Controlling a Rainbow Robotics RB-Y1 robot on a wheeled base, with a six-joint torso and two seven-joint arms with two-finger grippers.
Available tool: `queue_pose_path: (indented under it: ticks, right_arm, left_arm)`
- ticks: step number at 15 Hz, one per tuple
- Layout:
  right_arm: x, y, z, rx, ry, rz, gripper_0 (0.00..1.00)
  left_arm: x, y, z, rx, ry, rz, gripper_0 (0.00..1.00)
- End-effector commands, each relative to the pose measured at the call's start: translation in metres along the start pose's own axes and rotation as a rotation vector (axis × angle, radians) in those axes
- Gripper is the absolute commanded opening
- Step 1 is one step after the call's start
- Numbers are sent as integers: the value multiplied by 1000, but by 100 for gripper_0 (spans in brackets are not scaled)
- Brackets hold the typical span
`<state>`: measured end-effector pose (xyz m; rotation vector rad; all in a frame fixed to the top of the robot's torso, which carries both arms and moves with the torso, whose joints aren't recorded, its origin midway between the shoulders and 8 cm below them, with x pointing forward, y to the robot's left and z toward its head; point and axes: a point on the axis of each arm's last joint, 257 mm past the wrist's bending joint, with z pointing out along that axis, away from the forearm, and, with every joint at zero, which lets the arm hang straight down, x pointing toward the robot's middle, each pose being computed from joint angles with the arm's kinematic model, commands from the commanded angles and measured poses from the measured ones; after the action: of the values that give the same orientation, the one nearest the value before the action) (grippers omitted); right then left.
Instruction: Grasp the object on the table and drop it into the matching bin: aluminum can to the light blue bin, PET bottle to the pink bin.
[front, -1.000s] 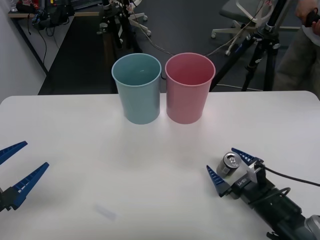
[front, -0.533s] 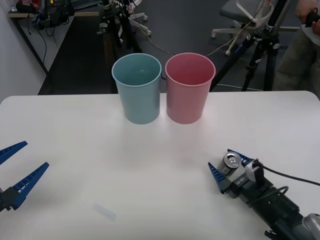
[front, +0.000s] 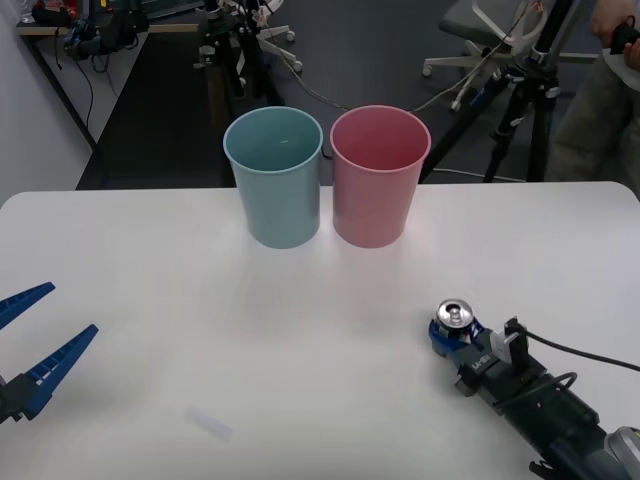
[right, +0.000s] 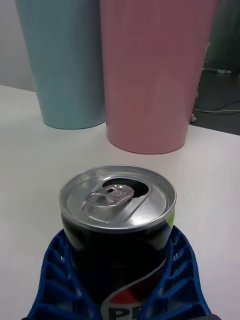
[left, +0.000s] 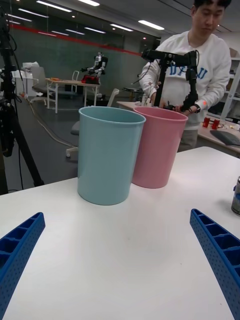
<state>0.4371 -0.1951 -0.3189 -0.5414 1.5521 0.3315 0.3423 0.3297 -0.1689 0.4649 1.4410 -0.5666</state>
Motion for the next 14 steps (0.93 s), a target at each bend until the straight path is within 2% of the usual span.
queue_pose_path:
  ticks: [1, 5, 10, 14]
  right_arm:
    - [1, 1, -1, -3, 0, 2, 0]
    - [-16, 2, 1, -13, -38, -6, 0]
    - [-68, 14, -4, -28, -125, -45, 0]
    - [-124, 42, -6, -101, -195, 22, 0]
  left_arm:
    - [0, 0, 0, 0, 0, 0, 100]
    - [0, 0, 0, 0, 0, 0, 100]
    - [0, 0, 0, 0, 0, 0, 100]
    - [0, 0, 0, 0, 0, 0, 100]
